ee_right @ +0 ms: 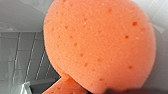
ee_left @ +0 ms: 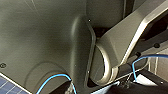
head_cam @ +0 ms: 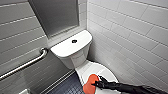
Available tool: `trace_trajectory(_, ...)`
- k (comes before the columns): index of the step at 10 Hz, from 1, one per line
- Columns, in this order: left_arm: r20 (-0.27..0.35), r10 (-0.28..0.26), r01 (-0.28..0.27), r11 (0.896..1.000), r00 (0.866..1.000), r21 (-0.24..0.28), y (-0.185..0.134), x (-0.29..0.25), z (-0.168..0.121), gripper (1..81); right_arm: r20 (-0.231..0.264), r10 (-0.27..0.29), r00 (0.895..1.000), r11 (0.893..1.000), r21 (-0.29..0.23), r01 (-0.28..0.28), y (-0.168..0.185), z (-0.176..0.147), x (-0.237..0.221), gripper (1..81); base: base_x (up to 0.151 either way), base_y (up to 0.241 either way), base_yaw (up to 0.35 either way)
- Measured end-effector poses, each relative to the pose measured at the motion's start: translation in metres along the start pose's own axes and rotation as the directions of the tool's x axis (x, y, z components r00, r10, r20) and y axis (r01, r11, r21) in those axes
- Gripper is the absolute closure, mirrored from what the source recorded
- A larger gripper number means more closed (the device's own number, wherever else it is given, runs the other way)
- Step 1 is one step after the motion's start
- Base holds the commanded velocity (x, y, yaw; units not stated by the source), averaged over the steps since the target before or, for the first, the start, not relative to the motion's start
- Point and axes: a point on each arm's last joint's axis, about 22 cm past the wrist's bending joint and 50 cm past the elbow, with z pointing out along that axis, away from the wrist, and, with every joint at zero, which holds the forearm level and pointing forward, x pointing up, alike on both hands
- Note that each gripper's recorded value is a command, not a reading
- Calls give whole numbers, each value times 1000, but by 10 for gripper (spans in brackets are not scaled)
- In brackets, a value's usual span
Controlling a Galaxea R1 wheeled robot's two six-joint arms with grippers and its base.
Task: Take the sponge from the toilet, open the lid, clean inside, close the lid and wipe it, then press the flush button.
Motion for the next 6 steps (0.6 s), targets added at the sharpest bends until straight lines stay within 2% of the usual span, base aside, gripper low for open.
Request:
trace_trajectory(3,0,2,-2,1000,1000,-6,3,0,1,10,11,55,998,998,-8,-55,51,-47,-34,811,0,0,0)
trace_trajectory(6,0,6,-6,1000,1000,-20,13,0,5,10,-16,122,992,991,-47,-123,110,-99,-66,811,0,0,0)
